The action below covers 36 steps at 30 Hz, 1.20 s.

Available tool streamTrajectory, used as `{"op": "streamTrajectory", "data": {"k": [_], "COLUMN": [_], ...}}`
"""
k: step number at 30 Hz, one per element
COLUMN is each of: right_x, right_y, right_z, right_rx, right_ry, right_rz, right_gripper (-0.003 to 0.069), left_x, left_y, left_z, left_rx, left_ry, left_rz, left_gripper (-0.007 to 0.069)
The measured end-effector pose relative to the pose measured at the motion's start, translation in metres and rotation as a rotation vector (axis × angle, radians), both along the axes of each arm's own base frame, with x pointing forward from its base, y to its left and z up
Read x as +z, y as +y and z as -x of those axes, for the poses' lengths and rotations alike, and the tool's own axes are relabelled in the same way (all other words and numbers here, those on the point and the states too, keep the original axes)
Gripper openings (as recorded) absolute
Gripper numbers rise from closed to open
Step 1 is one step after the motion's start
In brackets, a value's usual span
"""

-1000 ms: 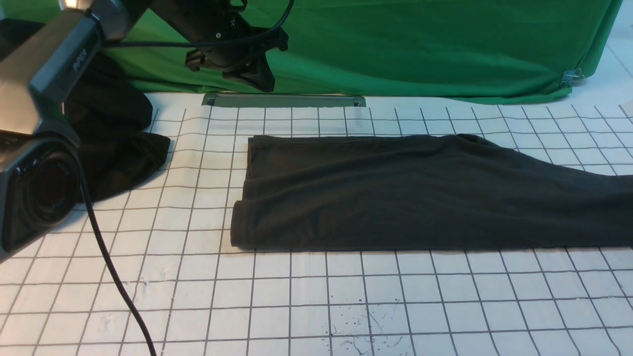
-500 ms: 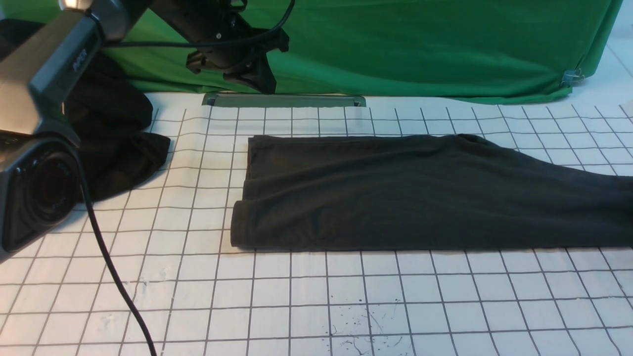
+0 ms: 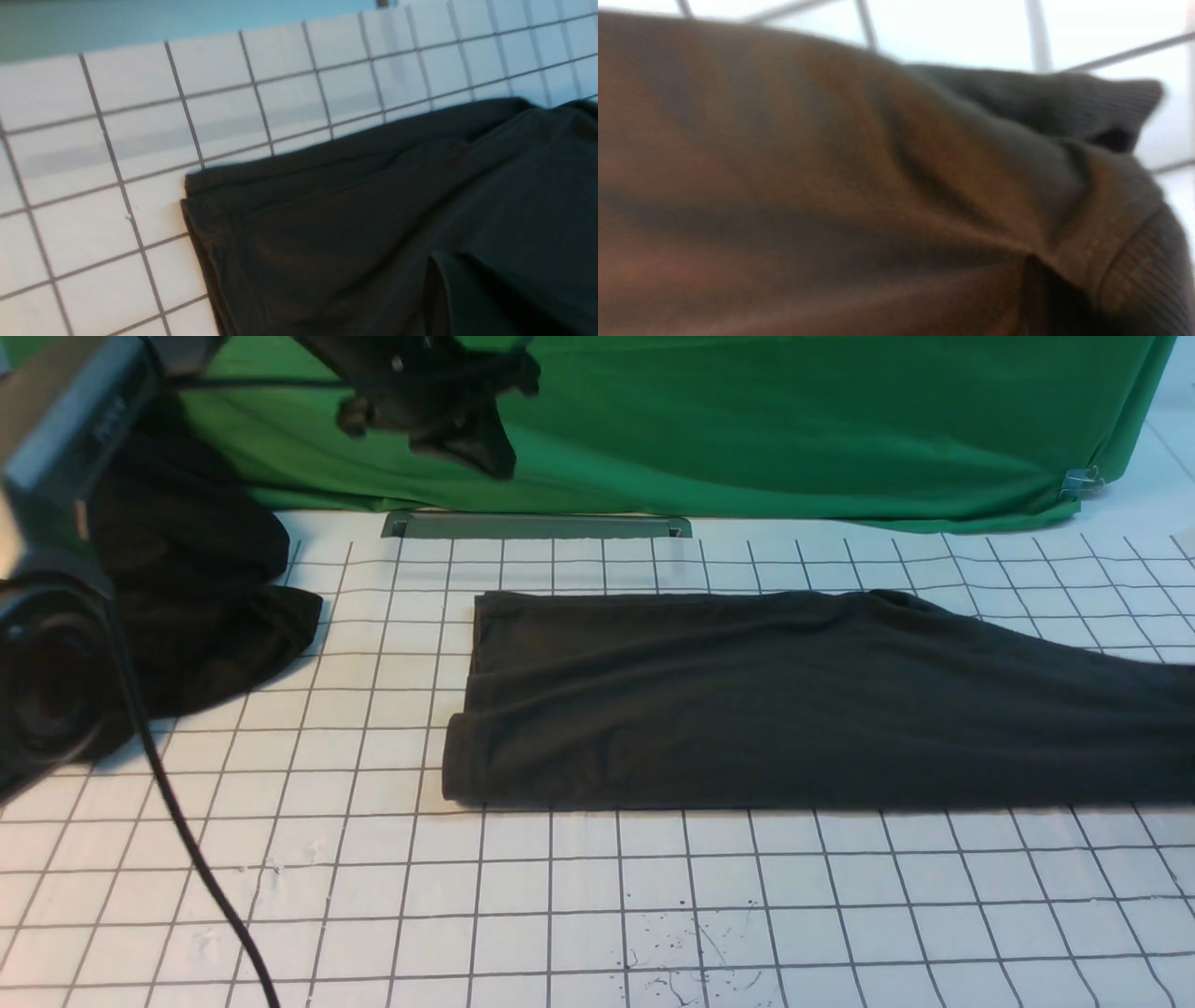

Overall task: Fold a long-sleeved shirt over a white checkered tablecloth.
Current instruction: 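Fold the right end of the dark garment over onto its left end with the right gripper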

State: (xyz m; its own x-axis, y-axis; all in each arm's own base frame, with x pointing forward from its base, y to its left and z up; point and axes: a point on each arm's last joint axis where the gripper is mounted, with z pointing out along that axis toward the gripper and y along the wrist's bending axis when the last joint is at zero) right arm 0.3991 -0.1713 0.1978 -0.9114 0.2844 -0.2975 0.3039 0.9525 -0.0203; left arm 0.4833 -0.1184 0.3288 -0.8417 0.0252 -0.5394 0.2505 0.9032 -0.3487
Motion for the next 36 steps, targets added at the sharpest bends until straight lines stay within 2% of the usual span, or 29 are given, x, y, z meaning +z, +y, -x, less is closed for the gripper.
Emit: {"op": "streamTrajectory", "data": {"k": [2,6,8,13,15,17,21,23,24,25,28,34,36], "right_x": [0.036,0.084,0.109,0.151,0.161,0.163,0.155,0.15,0.141,0.137,0.105,0.043,0.034], "right_y": [-0.005,-0.005,0.005,0.059,0.105,0.132,0.227,0.256,0.297,0.302,0.37,0.45,0.459], "right_z": [0.006,0.017,0.025,0.037,0.034,0.031,0.023,0.021,0.019,0.018,0.014,0.014,0.014], "right_rx": [-0.014,-0.033,-0.035,0.053,0.146,0.191,0.336,0.377,0.43,0.434,0.494,0.551,0.555], "right_ry": [-0.047,-0.121,-0.172,-0.23,-0.233,-0.232,-0.231,-0.239,-0.262,-0.259,-0.292,-0.33,-0.339], "right_rz": [0.024,0.05,0.019,-0.099,-0.144,-0.171,-0.243,-0.264,-0.295,-0.298,-0.358,-0.413,-0.419], "right_gripper": [0.0011,0.0011,0.0011,0.0011,0.0011,0.0011,0.0011,0.0011,0.0013,0.0013,0.0016,0.0042,0.0056], "left_x": [0.028,0.045,0.043,0.026,0.016,0.009,-0.001,-0.003,-0.008,-0.008,-0.014,-0.014,-0.014], "left_y": [0.004,0.006,0.008,0.018,0.03,0.039,0.063,0.067,0.071,0.07,0.07,0.07,0.07], "left_z": [0.012,0.025,0.033,0.053,0.063,0.068,0.074,0.075,0.075,0.075,0.076,0.077,0.077], "left_rx": [0.002,-0.019,-0.039,-0.074,-0.074,-0.069,-0.031,-0.019,-0.016,-0.017,-0.045,-0.052,-0.052], "left_ry": [-0.063,-0.096,-0.074,0.019,0.073,0.106,0.152,0.164,0.178,0.177,0.185,0.184,0.182], "left_rz": [-0.015,-0.026,-0.042,-0.069,-0.065,-0.063,-0.038,-0.023,-0.014,-0.013,-0.013,-0.008,-0.008], "left_gripper": [0.0003,0.0003,0.0003,0.0003,0.0003,0.0003,0.0003,0.0003,0.0003,0.0003,0.0003,0.0003,0.0003]}}
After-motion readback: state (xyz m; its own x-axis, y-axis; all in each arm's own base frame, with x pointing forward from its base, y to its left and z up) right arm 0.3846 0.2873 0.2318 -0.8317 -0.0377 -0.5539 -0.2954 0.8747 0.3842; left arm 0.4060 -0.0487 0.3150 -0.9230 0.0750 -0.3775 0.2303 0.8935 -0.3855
